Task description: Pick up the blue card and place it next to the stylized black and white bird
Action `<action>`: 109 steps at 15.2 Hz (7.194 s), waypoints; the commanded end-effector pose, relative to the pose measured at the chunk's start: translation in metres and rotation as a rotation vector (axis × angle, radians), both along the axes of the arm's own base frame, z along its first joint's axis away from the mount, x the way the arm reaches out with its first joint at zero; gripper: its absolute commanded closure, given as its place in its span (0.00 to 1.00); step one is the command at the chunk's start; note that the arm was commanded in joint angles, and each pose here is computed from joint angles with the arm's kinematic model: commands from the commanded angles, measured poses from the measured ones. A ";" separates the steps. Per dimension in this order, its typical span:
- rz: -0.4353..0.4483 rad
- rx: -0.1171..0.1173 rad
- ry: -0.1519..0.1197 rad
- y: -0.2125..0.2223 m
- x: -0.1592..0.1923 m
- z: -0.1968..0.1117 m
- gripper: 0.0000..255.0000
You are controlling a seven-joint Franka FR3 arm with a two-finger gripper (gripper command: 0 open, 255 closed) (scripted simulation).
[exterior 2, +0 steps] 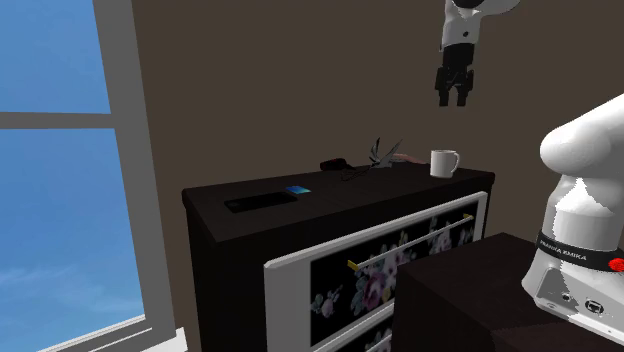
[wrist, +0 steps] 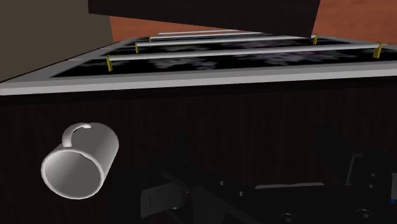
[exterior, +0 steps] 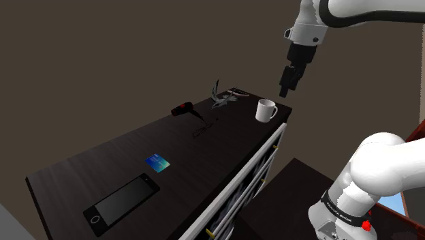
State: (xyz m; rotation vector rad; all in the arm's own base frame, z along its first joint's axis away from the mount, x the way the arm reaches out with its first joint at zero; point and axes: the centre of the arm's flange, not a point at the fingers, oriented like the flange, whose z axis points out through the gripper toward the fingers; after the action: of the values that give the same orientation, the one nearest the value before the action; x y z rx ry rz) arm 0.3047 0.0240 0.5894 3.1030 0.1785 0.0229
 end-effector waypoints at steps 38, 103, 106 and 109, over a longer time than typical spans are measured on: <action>0.021 0.042 0.164 0.397 0.202 -0.213 0.00; 0.021 0.042 0.165 0.398 0.197 -0.048 1.00; 0.021 0.042 0.165 0.398 0.197 -0.033 1.00; 0.021 0.042 0.165 0.359 0.203 -0.033 1.00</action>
State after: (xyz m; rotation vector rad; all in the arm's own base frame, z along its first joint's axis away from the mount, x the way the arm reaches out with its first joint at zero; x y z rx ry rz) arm 0.5038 0.3954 0.5561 3.1436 0.2169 -0.2316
